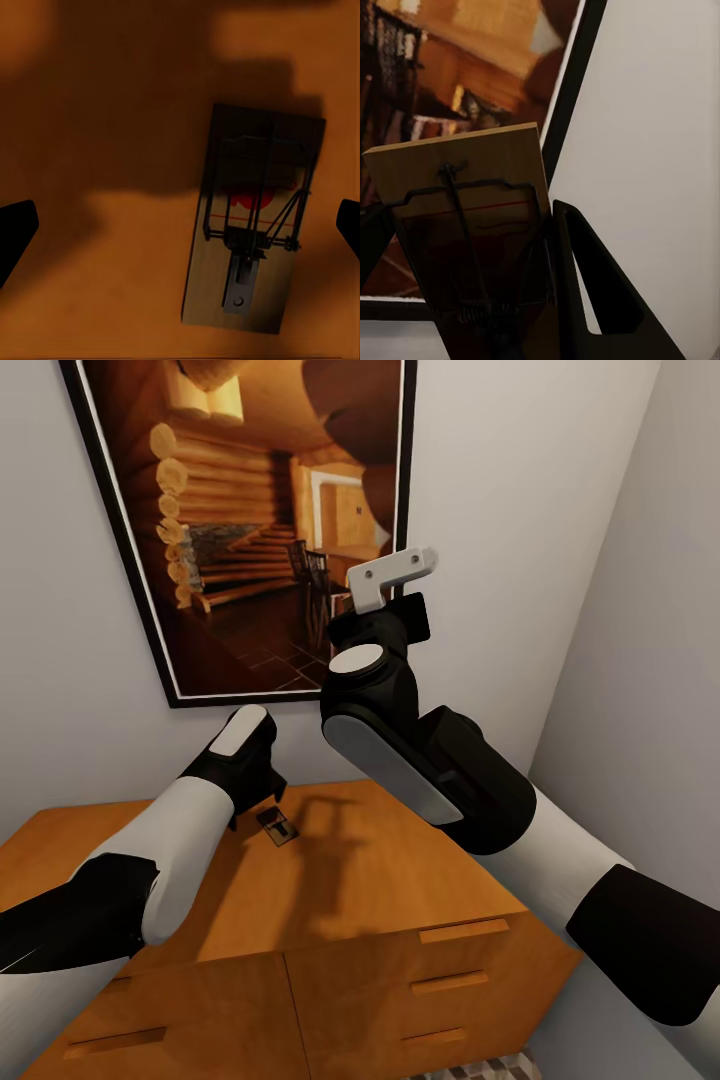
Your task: Take the four mousetraps from the cabinet in the bathroom and place them on the bathroom floor. Make sure all four end up on the same floor surface, and ensure that at least two of them are either under or directly next to the same bathroom sink.
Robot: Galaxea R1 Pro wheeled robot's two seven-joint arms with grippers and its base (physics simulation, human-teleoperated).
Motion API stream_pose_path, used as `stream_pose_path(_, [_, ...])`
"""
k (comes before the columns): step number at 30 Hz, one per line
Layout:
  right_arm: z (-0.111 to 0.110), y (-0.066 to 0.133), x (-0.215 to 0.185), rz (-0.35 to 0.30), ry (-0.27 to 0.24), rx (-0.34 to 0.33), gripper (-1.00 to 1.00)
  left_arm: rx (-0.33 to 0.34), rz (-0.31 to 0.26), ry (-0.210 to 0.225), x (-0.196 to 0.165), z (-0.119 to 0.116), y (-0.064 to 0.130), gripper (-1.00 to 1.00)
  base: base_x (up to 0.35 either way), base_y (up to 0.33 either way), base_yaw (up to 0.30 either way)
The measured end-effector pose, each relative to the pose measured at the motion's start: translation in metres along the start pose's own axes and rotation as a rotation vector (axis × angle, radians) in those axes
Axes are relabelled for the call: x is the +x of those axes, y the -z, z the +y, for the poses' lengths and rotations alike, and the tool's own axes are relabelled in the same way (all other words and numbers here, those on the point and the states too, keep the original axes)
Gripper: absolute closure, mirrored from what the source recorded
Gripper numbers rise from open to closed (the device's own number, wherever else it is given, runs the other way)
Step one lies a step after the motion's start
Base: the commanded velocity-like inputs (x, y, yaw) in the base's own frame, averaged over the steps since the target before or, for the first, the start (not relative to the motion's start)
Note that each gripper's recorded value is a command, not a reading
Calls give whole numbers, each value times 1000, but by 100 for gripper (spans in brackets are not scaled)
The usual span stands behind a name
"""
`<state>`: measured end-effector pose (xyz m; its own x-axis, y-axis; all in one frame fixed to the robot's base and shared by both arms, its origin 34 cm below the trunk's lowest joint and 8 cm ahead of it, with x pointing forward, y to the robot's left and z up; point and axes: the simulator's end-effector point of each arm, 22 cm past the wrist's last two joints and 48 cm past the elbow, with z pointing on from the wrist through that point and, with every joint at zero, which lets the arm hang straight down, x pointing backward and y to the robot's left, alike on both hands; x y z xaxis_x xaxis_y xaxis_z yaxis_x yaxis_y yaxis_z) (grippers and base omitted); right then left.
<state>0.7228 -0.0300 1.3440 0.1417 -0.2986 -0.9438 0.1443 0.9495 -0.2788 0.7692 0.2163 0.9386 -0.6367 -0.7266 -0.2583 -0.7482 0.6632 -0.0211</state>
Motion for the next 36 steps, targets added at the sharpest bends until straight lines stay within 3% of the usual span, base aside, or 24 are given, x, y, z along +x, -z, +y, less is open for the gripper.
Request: stream_pose_path(36, [0, 0, 0, 0, 0, 0, 100, 25, 31, 2, 7, -5, 0, -100, 19, -17, 0])
